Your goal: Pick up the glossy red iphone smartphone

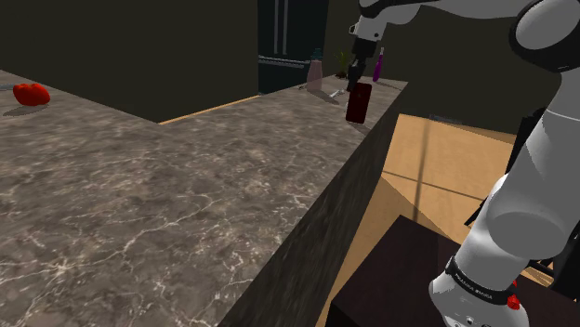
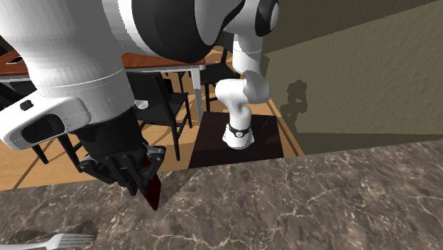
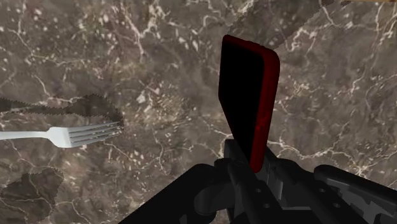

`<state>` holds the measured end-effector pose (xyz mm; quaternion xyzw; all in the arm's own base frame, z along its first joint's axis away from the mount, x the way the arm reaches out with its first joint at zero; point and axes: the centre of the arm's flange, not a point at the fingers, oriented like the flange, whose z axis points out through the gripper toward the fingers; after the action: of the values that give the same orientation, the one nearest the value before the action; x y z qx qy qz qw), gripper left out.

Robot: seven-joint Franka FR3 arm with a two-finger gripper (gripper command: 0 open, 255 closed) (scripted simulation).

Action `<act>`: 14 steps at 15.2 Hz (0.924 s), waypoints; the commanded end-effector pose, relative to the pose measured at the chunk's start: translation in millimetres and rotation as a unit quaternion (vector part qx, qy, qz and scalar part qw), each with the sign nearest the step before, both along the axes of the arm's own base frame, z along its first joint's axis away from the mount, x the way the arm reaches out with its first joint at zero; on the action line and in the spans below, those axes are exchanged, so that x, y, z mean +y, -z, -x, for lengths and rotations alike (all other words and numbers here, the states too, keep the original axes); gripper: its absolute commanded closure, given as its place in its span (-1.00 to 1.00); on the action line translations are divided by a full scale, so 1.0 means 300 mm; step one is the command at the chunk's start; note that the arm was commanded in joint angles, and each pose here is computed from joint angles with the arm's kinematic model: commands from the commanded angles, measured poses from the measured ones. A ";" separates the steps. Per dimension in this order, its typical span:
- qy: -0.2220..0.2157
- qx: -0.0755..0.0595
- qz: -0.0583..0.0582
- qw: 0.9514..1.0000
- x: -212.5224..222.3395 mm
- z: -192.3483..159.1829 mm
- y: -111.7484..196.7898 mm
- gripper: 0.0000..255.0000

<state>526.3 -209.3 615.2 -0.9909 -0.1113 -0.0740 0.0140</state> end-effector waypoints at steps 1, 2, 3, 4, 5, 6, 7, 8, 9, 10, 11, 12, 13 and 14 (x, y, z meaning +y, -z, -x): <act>0.000 0.000 0.000 1.000 0.000 0.000 0.001 1.00; 0.000 0.000 0.000 1.000 0.000 -0.003 0.001 1.00; 0.000 0.000 0.000 1.000 0.000 -0.003 -0.017 1.00; 0.000 0.000 0.000 1.000 0.000 -0.003 -0.035 1.00; 0.000 0.000 0.000 1.000 0.000 -0.003 -0.052 1.00; 0.000 0.000 0.000 1.000 0.000 -0.003 -0.070 1.00; 0.000 0.000 0.000 1.000 0.000 -0.003 -0.087 1.00; 0.000 0.000 0.000 1.000 0.000 -0.003 -0.105 1.00; 0.000 0.000 0.000 1.000 0.000 -0.003 -0.123 1.00; 0.000 0.000 0.000 1.000 0.000 -0.003 -0.140 1.00; 0.000 0.000 0.000 1.000 0.000 -0.003 -0.158 1.00; 0.000 0.000 0.000 1.000 0.000 -0.003 -0.175 1.00; 0.000 0.000 0.000 1.000 0.000 -0.003 -0.193 1.00; 0.000 0.000 0.000 1.000 0.000 -0.003 -0.211 1.00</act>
<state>526.1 -209.4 672.3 -0.9910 -0.1112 -0.0738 0.0141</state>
